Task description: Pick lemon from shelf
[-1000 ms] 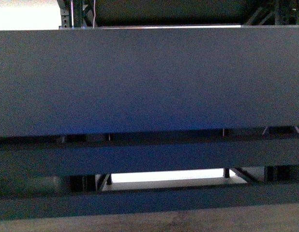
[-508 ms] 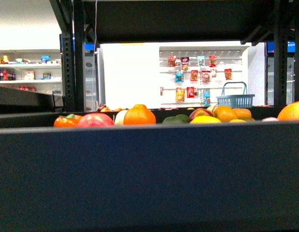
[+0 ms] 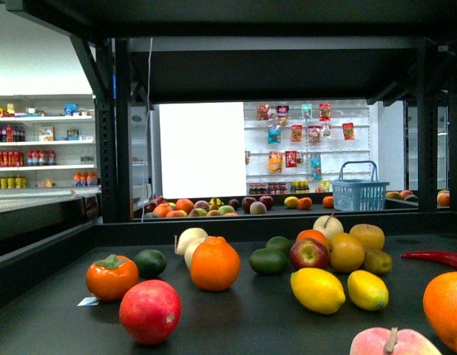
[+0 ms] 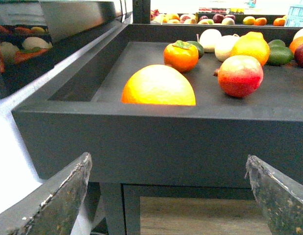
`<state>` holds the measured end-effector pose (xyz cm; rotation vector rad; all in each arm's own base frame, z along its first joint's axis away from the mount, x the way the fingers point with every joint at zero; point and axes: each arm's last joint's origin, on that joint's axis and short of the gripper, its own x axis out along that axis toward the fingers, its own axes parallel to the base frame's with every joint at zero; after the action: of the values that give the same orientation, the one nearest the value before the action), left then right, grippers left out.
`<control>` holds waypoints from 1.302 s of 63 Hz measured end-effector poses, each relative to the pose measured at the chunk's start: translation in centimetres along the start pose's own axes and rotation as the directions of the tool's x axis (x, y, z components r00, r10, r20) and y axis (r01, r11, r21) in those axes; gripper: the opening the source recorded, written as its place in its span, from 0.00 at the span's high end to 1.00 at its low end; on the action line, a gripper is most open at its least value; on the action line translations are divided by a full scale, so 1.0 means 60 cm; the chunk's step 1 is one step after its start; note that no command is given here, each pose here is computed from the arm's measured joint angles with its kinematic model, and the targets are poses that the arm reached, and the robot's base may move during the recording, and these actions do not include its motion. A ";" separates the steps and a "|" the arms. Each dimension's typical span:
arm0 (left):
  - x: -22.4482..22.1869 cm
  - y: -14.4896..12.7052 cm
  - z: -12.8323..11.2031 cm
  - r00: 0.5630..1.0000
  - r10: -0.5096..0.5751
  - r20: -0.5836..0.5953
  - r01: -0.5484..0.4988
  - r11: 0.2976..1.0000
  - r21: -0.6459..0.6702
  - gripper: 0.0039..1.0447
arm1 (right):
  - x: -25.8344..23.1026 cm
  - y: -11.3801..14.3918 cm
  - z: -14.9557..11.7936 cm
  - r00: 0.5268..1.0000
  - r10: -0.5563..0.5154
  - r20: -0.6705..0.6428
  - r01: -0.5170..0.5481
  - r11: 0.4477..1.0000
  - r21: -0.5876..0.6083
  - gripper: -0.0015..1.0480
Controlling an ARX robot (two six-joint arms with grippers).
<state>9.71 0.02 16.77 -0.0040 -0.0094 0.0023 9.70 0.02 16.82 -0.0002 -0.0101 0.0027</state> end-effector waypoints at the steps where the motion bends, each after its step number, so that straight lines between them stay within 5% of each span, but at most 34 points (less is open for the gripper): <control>1: 0.000 0.000 0.000 1.000 0.000 0.000 0.000 1.000 0.000 0.07 | 0.000 0.000 0.000 1.000 -0.001 0.000 0.001 1.000 0.000 0.07; 78: 0.000 0.000 0.000 1.000 0.003 -0.001 -0.003 1.000 -0.004 0.07 | 0.000 0.000 0.000 1.000 -0.001 0.000 0.001 1.000 0.000 0.07; 82: 0.003 -0.001 -0.004 0.990 0.056 -0.126 -0.070 0.991 -0.111 0.07 | 0.000 0.000 0.000 1.000 -0.002 0.000 0.002 1.000 0.000 0.07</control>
<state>9.91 -0.04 16.51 -0.1202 0.1137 0.0649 9.70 0.01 16.82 -0.0002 -0.0101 0.0011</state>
